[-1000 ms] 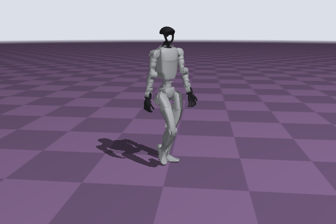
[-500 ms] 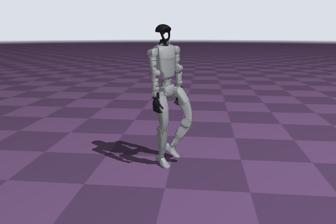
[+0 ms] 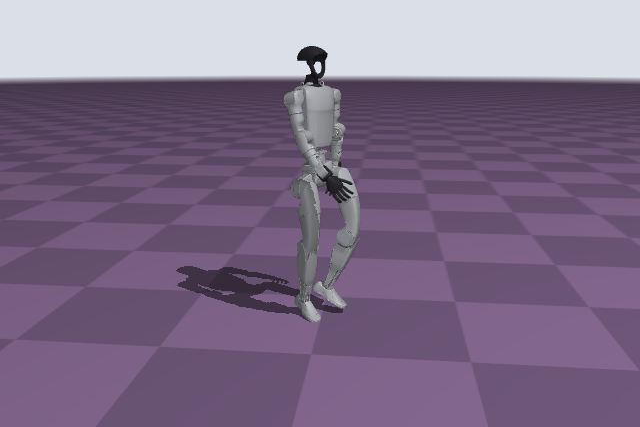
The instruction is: In place motions
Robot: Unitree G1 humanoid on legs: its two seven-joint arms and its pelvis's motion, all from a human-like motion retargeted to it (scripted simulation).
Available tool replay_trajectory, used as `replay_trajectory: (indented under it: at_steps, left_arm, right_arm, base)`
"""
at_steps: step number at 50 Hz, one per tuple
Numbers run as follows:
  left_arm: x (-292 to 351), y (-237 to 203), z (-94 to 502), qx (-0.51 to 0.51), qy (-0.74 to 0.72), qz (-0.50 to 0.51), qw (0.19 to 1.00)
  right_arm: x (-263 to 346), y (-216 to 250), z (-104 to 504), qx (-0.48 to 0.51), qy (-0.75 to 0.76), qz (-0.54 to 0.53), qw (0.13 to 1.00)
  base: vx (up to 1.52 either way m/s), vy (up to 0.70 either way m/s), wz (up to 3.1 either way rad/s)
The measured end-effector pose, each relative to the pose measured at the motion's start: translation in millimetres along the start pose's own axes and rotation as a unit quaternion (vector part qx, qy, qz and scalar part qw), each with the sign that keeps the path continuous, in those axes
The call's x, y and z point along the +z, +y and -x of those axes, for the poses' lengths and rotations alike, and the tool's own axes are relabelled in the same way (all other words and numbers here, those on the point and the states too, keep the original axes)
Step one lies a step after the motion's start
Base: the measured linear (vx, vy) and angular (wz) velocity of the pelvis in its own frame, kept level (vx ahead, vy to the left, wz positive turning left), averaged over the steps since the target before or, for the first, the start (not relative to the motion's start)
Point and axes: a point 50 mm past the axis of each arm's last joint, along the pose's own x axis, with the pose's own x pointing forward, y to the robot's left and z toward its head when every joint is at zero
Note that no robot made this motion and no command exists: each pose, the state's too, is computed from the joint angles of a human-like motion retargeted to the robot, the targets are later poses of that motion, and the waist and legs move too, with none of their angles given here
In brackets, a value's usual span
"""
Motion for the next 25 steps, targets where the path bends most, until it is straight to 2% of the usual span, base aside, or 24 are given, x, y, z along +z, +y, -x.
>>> replay_trajectory:
  at_steps: [2,5,8,11,15,19,22,25]
  left_arm:
    - [39.1,-26.4,3.5,-0.021,-0.051,-0.066,0.996]
    - [138.8,-100.4,37.6,-0.131,-0.201,-0.112,0.964]
    - [248.1,-151.9,124.3,-0.237,-0.400,-0.150,0.872]
    - [308.5,-179.4,218.6,-0.289,-0.543,-0.144,0.775]
    - [325.8,-192.2,271.3,-0.327,-0.612,-0.085,0.715]
    - [307.9,-207.1,250.8,-0.361,-0.572,-0.096,0.731]
    - [292.1,-206.0,221.2,-0.352,-0.536,-0.113,0.759]
    - [270.1,-177.6,168.8,-0.294,-0.493,-0.136,0.807]
  right_arm:
    - [-79.7,18.1,30.1,0.023,0.129,-0.041,0.991]
    - [-155.3,18.3,80.0,0.032,0.303,-0.069,0.950]
    - [-199.0,16.9,127.6,-0.016,0.421,-0.129,0.898]
    - [-231.6,24.9,173.9,-0.042,0.507,-0.201,0.837]
    - [-263.7,43.4,235.9,-0.111,0.570,-0.250,0.774]
    - [-276.1,61.7,272.7,-0.143,0.602,-0.282,0.733]
    - [-270.7,64.3,257.5,-0.125,0.587,-0.277,0.750]
    - [-250.4,52.0,208.0,-0.073,0.531,-0.253,0.805]
  base:
    - [0.57,0.21,0.35]
    - [-0.12,0.16,0.89]
    - [-0.63,0.19,1.15]
    - [-0.40,0.23,1.05]
    - [0.25,0.01,0.06]
    - [0.30,-0.11,-0.35]
    - [-0.02,-0.05,-0.71]
    - [0.01,0.01,-1.08]
